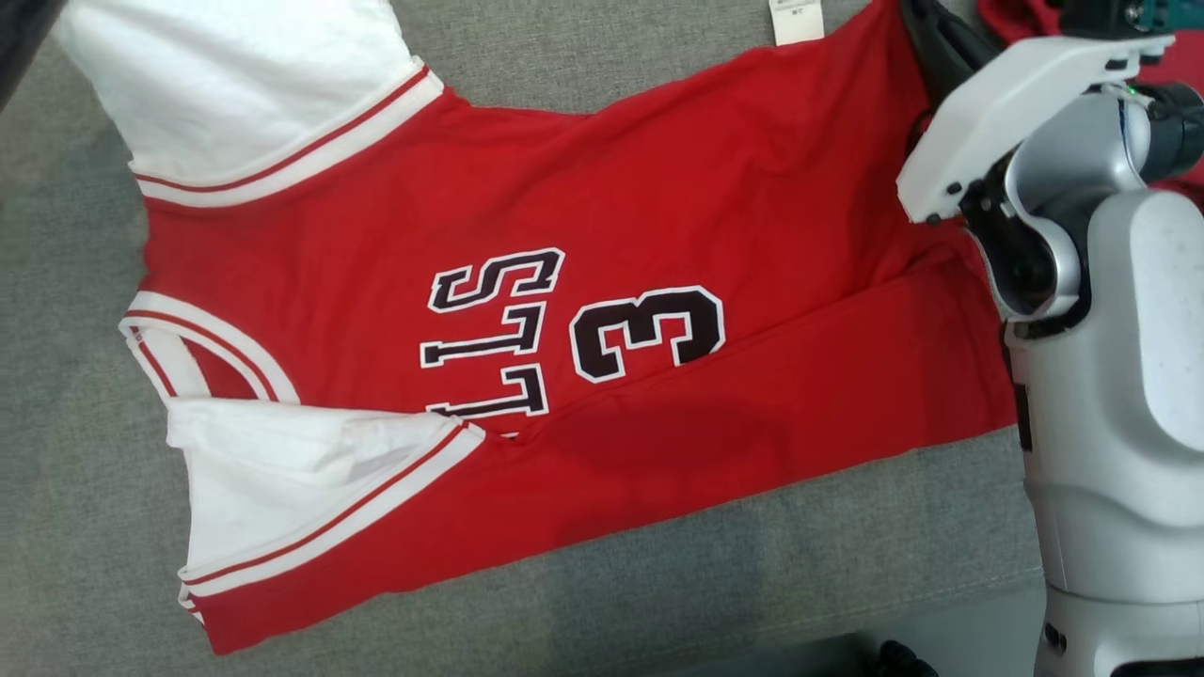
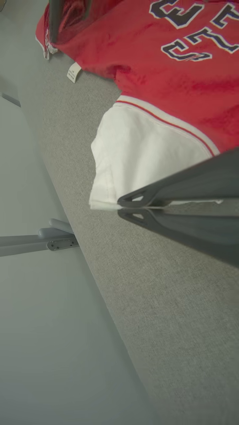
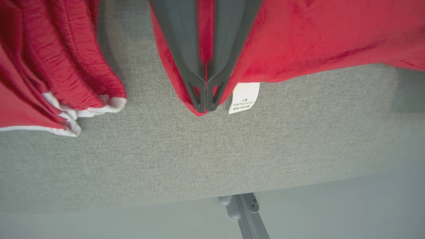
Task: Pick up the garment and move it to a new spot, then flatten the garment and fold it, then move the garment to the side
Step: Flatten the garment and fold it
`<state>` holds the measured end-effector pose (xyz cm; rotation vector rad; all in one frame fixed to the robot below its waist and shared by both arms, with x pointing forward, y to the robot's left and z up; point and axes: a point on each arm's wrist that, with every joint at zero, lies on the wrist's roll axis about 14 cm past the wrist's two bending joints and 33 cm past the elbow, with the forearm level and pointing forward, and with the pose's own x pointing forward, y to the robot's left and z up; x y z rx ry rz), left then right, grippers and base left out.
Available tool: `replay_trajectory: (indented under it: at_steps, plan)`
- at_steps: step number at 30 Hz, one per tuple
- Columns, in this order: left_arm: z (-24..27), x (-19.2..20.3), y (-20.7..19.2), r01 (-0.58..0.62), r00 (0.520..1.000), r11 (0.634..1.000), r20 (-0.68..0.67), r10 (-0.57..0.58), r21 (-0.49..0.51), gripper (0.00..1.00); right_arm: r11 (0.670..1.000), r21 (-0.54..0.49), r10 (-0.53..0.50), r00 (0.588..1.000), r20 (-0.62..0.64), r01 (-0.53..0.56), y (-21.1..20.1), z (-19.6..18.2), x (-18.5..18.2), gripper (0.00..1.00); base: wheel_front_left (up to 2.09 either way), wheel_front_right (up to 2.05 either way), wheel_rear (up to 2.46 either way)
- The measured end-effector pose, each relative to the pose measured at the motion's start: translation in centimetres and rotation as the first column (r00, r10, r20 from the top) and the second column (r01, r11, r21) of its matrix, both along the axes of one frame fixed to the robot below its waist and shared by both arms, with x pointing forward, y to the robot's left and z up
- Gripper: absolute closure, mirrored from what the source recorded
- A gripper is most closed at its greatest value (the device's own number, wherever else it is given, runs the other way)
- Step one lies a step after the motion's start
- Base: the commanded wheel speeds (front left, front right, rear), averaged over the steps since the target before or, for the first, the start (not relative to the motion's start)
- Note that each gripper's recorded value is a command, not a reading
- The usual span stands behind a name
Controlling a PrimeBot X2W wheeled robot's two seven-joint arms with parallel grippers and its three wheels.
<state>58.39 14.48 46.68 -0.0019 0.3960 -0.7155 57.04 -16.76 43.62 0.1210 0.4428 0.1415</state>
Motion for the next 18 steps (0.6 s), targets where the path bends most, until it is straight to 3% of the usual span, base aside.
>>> replay_trajectory:
  at_steps: [8, 18]
  plan:
    - [2.5, -5.0, 2.2, -0.018, 1.0, 0.996, 0.019, 0.02, -0.086, 1.0, 0.999, 0.023, -0.024, 1.0, 0.013, 0.024, -0.5, 1.3, -3.7, 1.0, 0.0, 0.0, 0.0]
    - [4.1, -10.3, 3.2, -0.061, 0.997, 0.986, -0.058, 0.053, -0.153, 1.0, 0.993, 0.081, -0.086, 0.995, -0.04, 0.089, -2.3, 1.4, -7.9, 1.0, 0.0, 0.0, 0.0]
